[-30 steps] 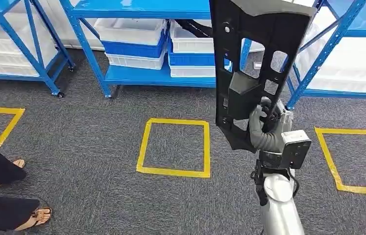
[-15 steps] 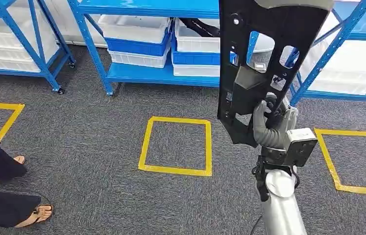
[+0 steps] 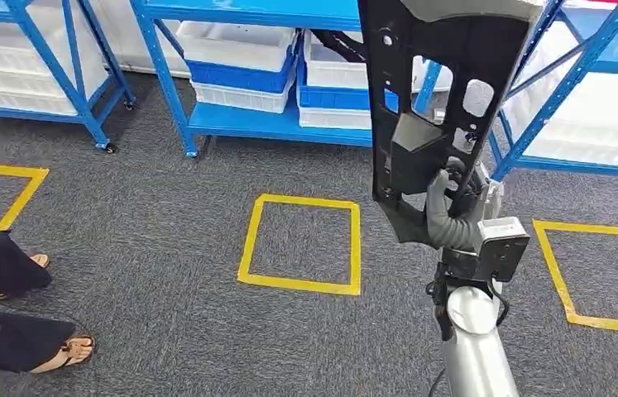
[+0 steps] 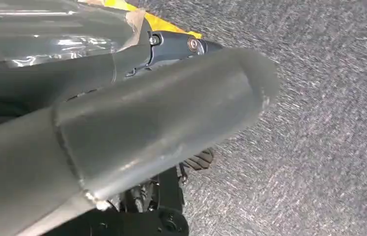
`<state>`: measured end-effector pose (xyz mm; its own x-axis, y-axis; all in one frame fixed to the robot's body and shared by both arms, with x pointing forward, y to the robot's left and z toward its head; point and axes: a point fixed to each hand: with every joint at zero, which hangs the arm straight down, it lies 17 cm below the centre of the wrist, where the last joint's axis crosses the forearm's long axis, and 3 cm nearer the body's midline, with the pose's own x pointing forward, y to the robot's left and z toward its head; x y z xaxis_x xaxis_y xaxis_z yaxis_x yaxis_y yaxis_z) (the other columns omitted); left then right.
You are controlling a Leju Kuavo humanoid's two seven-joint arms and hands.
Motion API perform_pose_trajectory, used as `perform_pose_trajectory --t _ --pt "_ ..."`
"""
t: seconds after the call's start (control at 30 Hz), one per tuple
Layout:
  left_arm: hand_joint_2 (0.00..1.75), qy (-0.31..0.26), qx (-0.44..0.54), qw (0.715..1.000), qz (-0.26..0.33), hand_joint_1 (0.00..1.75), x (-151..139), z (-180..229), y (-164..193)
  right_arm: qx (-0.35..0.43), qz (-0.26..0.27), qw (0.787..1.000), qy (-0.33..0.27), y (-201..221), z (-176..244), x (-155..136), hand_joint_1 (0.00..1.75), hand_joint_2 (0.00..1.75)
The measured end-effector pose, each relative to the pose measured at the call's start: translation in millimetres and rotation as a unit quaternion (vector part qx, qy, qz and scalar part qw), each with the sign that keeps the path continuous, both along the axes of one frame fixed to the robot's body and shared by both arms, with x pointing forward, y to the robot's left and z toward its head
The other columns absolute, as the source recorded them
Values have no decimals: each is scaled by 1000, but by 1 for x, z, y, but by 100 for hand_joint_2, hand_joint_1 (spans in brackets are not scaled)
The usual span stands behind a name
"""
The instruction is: Take the parts from the cabinet and place them on the table.
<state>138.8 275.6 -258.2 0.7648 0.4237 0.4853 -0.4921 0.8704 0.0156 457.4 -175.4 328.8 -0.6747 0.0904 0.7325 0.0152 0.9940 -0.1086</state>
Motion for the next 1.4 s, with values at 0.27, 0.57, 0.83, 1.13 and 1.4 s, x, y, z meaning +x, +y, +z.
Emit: perform_pose_trajectory --t 0.27,0.57,0.83,1.13,1.4 --pt "0 -4 -1 1000 -4 0 0 1 -2 -4 -2 1000 -1 1 0 -1 175 175" --pt "0 -3 3 1000 -13 0 -2 0 0 -26 -12 1000 10 3 -11 -5 175 175" --pt "0 -22 -8 1000 5 0 7 4 -1 -74 -38 997 -1 7 -3 -8 175 175" --pt "0 -102 -35 991 73 0 32 20 0 -98 -63 993 -24 5 17 -15 175 175" --pt "0 -171 -91 978 79 0 65 39 -21 -172 -138 975 -39 3 22 -12 175 175"
